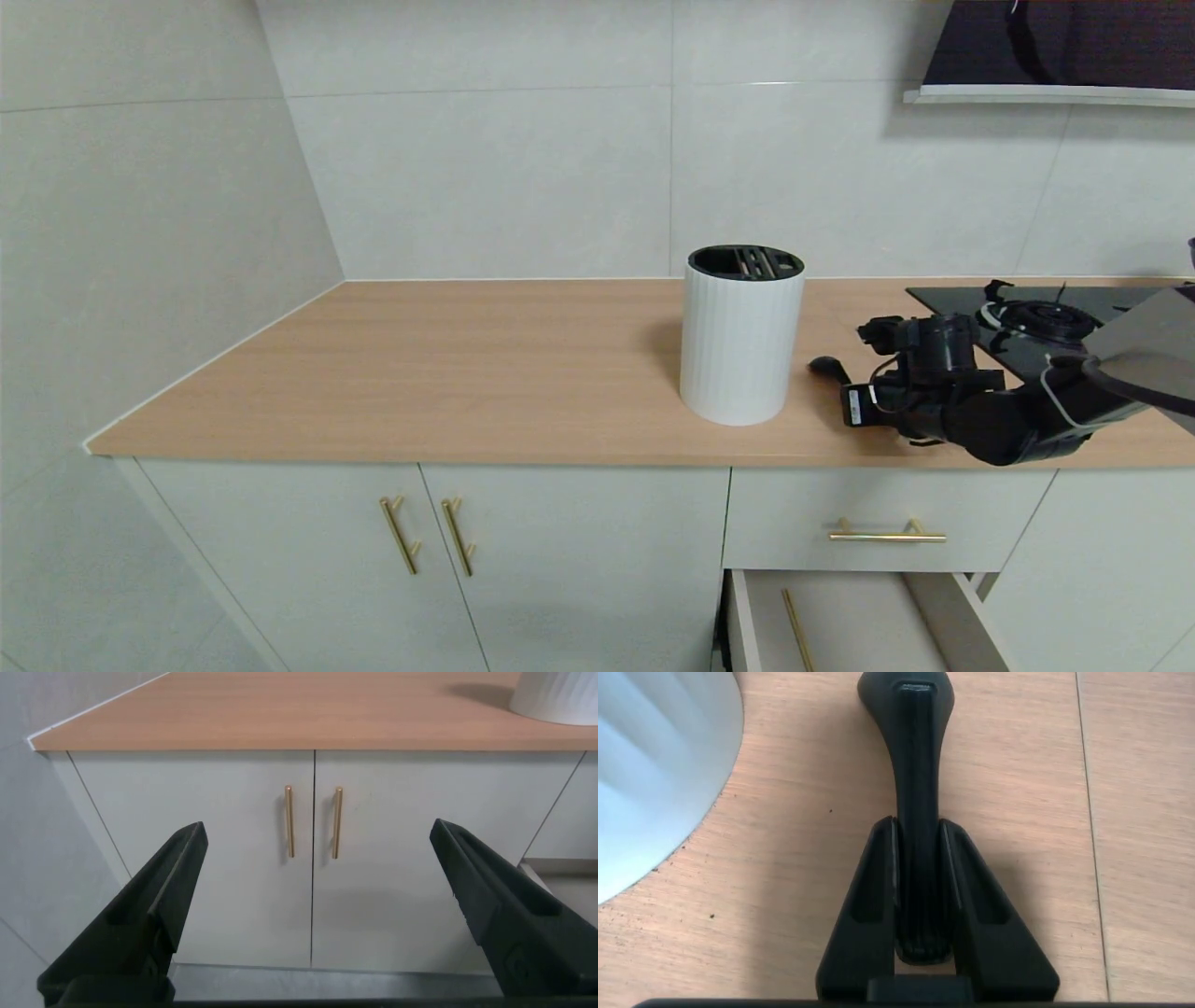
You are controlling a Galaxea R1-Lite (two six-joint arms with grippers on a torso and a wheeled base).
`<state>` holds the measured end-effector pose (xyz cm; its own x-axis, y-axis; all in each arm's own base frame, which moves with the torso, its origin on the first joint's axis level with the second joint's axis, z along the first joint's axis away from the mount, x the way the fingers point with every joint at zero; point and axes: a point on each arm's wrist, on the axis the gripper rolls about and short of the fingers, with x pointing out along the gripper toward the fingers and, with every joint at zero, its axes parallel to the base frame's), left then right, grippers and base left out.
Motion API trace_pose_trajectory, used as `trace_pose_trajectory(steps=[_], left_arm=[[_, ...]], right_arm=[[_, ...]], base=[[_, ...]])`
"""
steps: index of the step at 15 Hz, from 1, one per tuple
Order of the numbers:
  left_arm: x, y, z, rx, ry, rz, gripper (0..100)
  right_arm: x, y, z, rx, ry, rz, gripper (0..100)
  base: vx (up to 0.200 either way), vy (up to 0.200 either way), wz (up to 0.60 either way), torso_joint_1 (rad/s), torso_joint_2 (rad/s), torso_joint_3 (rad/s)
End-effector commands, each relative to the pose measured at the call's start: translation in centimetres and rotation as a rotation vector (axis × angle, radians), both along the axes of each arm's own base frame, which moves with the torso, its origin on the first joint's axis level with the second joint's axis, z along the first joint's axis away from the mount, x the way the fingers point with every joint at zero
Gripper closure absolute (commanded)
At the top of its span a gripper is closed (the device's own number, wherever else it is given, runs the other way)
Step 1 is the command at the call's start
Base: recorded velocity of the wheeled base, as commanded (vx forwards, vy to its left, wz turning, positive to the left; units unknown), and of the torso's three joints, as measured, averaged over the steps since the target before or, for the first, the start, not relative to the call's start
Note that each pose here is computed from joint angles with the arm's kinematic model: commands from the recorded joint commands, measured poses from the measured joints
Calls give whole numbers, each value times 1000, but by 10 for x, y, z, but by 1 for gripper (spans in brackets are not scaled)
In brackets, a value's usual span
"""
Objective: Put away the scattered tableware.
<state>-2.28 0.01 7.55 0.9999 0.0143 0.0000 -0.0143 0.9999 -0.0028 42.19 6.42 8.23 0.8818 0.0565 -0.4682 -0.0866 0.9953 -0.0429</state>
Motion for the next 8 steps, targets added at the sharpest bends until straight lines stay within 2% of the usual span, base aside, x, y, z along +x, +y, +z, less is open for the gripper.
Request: trace_pose_trajectory(steps=[1,4,5,8], left_arm=[[0,0,0,0,0,1,0],[0,0,0,0,0,1,0],[0,0,0,0,0,1,0],[0,0,0,0,0,1,0]], right_arm=[[-12,-2,15,5,-18,-8,100],[-70,-6,43,3,-14,-3,100],[-100,-11,58,35,-27,-19,100],[-160,-16,79,84,13,-29,100]], base=[[0,0,0,0,0,0],[0,0,0,0,0,0],[0,0,0,0,0,0],[0,0,0,0,0,0]])
